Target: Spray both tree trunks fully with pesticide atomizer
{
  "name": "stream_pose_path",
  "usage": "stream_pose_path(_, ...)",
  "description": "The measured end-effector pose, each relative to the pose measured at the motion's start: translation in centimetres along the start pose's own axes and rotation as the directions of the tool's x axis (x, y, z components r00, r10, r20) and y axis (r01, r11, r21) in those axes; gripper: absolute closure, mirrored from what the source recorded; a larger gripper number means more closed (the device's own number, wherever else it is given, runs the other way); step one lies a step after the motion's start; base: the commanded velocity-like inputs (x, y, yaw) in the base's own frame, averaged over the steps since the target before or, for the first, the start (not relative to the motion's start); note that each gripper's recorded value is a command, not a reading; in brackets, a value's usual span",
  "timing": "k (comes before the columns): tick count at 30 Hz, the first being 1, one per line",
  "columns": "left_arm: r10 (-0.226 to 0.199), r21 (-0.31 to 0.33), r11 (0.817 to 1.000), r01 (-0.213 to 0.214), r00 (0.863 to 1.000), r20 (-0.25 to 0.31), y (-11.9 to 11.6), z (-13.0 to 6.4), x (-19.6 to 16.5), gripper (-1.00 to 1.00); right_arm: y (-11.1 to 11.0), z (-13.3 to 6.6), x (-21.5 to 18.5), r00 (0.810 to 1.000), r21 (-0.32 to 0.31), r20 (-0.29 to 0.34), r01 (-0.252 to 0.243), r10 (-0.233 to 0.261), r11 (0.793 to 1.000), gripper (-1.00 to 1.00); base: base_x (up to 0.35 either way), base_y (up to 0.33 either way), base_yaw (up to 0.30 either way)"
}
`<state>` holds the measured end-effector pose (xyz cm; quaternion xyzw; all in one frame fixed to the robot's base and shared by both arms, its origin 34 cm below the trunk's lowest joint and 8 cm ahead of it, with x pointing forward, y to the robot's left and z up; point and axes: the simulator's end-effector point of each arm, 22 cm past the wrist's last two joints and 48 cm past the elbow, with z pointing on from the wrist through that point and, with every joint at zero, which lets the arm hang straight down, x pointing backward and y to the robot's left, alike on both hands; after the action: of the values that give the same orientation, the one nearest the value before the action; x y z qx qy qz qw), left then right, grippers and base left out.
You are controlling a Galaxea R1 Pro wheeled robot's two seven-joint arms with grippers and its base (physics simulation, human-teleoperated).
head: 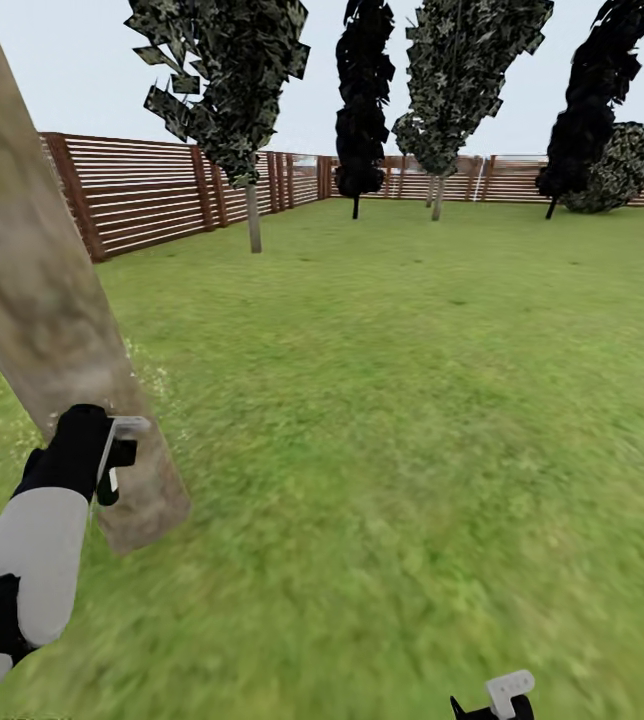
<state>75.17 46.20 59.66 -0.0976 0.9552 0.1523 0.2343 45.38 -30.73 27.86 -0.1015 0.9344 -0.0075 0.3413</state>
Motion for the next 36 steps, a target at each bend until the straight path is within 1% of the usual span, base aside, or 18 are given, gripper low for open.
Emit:
stream_pose_path(4,0.013,-0.045,0.999,-0.017,0.997,-0.077,2.6,2.7,5.6,1.0,0.0,0.0,0.0,1.0,-0.001,0.0,0.001,-0.001,1.0,-1.0,0.177,-0.233,0.275)
stream_pose_path(5,0.014,-0.058,0.998,-0.019,0.996,-0.084,3.3,2.9,6.1,1.0,0.0,0.0,0.0,1.0,-0.001,0.0,0.001,-0.001,1.0,-1.0,0.169,-0.233,0.277)
stream_pose_path(7,0.012,-0.064,0.998,-0.018,0.996,-0.087,3.7,3.1,6.4,1.0,0.0,0.0,0.0,1.0,-0.001,0.0,0.001,-0.001,1.0,-1.0,0.169,-0.233,0.277)
stream_pose_path(9,0.014,-0.091,0.996,-0.022,0.995,-0.097,5.2,3.4,7.1,1.0,0.0,0.0,0.0,1.0,-0.001,0.0,0.002,-0.002,1.0,-1.0,0.133,-0.139,0.277)
stream_pose_path(11,0.018,-0.091,0.995,-0.029,0.993,-0.117,5.3,3.9,8.6,1.0,0.0,0.0,0.0,1.0,-0.001,0.0,0.002,-0.002,1.0,-1.0,0.044,-0.043,0.277)
stream_pose_path(13,0.025,-0.08,0.996,-0.036,0.99,-0.141,4.7,4.5,10.2,1.0,0.1,0.0,0.0,1.0,-0.002,0.0,0.003,-0.003,1.0,-1.0,0.009,-0.008,0.277)
stream_pose_path(16,0.044,-0.027,0.998,-0.049,0.986,-0.16,0.9,4.8,11.3,1.0,0.1,0.0,0.0,1.0,-0.003,0.0,0.004,-0.004,1.0,-1.0,0.001,-0.001,0.277)
stream_pose_path(17,0.055,-0.009,0.998,-0.057,0.986,-0.159,-0.9,4.8,11.7,1.0,0.1,0.0,0.0,1.0,-0.004,0.0,0.004,-0.004,1.0,-1.0,0.0,0.0,0.253)
stream_pose_path(18,0.064,-0.01,0.998,-0.066,0.988,-0.139,-1.9,4.9,11.5,1.0,0.2,0.0,0.0,1.0,-0.004,0.0,0.004,-0.004,1.0,-1.0,0.0,0.0,0.098)
stream_pose_path(19,0.08,-0.02,0.996,-0.083,0.989,-0.123,-2.5,5.6,11.9,1.0,0.1,0.0,0.0,1.0,-0.003,0.0,0.004,-0.004,1.0,-1.0,0.0,0.0,0.05)
stream_pose_path(21,0.095,-0.004,0.995,-0.096,0.984,-0.153,-3.6,6.6,14.1,1.0,0.1,0.0,0.0,1.0,-0.002,0.0,0.004,-0.004,1.0,-1.0,0.0,0.0,0.017)
stream_pose_path(22,0.096,0.014,0.995,-0.095,0.988,-0.12,-4.4,7.2,14.3,1.0,0.1,0.0,0.0,1.0,-0.002,0.0,0.004,-0.004,1.0,-1.0,0.0,0.0,0.003)
stream_pose_path(23,0.095,0.024,0.995,-0.093,0.993,-0.068,-4.9,7.5,13.6,1.0,0.1,0.0,0.0,1.0,-0.002,0.0,0.004,-0.004,1.0,-1.0,0.006,0.0,0.001)
stream_pose_path(25,0.088,0.031,0.996,-0.086,0.995,-0.055,-4.9,7.9,13.8,1.0,0.1,0.0,0.0,1.0,-0.002,0.0,0.004,-0.004,1.0,-1.0,0.093,-0.124,0.001)
stream_pose_path(26,0.07,0.033,0.997,-0.068,0.996,-0.058,-4.5,8.2,14.5,1.0,0.1,0.0,0.0,1.0,-0.002,0.0,0.004,-0.004,1.0,-1.0,0.147,-0.204,0.0)
stream_pose_path(28,-0.005,0.038,0.999,0.006,0.999,-0.038,-3.5,8.6,14.6,1.0,0.0,0.0,0.0,1.0,-0.001,0.001,0.004,-0.004,1.0,-1.0,0.173,-0.225,0.0)
stream_pose_path(29,-0.015,0.039,0.999,0.017,0.999,-0.038,-3.4,8.7,14.8,1.0,0.0,0.0,0.0,1.0,-0.001,0.0,0.004,-0.004,1.0,-1.0,0.178,-0.229,0.043)
stream_pose_path(36,-0.012,0.035,0.999,0.013,0.999,-0.05,-3.1,8.9,15.2,1.0,0.0,0.0,0.0,1.0,-0.001,0.001,0.004,-0.004,1.0,-1.0,0.18,-0.229,0.23)
